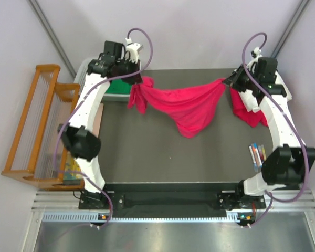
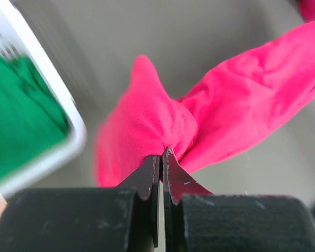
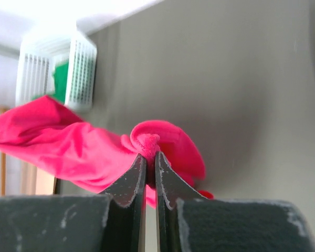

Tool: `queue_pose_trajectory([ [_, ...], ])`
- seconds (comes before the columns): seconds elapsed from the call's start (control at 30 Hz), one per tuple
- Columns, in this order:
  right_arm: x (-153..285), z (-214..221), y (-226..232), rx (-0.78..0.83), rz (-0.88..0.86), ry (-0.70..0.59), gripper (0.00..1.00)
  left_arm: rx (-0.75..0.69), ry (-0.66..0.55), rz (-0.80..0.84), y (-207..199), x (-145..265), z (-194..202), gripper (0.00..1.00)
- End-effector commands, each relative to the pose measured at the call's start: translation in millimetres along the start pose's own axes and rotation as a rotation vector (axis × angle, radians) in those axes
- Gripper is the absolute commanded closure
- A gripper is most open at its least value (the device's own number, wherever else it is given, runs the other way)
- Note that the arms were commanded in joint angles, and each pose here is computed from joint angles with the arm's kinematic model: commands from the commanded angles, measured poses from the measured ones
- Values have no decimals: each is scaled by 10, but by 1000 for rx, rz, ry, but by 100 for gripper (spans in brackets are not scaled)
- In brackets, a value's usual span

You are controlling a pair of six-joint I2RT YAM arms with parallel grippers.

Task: Fold and stack the t-shirts
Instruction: Flatten the tshirt out

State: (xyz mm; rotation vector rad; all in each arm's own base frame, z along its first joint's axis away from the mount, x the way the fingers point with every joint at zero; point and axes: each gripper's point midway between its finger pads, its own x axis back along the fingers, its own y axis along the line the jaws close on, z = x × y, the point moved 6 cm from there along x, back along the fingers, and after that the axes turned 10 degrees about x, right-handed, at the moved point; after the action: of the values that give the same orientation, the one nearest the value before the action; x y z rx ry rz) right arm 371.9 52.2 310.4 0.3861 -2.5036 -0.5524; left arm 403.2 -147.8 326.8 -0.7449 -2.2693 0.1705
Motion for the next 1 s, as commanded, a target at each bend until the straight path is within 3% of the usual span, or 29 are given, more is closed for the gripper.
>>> queue_pose_trajectory([
  [0.0,-91,-485,52,19,-46,-103,100,24,-58,-36,108,-205,-368,100],
  [0.1,-11,-237,67,24,-60,-100,100,-5,-77,33,-66,16,-328,100],
  [0.13,26,-151,56,25,-59,-96,100,13,-4,39,-7,-99,-46,100],
  [0.27,285,445,111,9,-91,-24,100,-49,67,61,-94,166,528,96],
  [0.4,719,1340,378,45,-149,84,100,-106,225,158,-220,487,1235,81],
  [0.43,789,1550,372,34,-144,138,100,-101,262,169,-225,521,1374,68],
  [0.5,915,2056,298,10,-132,266,84,-97,357,198,-225,599,1730,44],
  [0.53,953,2237,245,-6,-118,320,84,-100,384,203,-217,615,1819,24],
  [0.6,1083,2668,120,-64,-89,459,86,-99,433,191,-189,652,1965,10],
  [0.63,1117,2756,101,-87,-87,484,80,-99,433,192,-187,657,1970,2],
  [0.7,1175,2828,110,-128,-93,497,59,-92,414,209,-226,663,1891,2],
  [0.77,1151,2752,140,-131,-88,505,59,-72,383,221,-263,639,1766,1],
  [0.87,1029,2399,249,-90,-75,503,38,-55,308,172,-200,460,1453,1],
  [0.97,823,1917,409,-33,-102,432,36,-45,205,96,-98,268,1142,1],
])
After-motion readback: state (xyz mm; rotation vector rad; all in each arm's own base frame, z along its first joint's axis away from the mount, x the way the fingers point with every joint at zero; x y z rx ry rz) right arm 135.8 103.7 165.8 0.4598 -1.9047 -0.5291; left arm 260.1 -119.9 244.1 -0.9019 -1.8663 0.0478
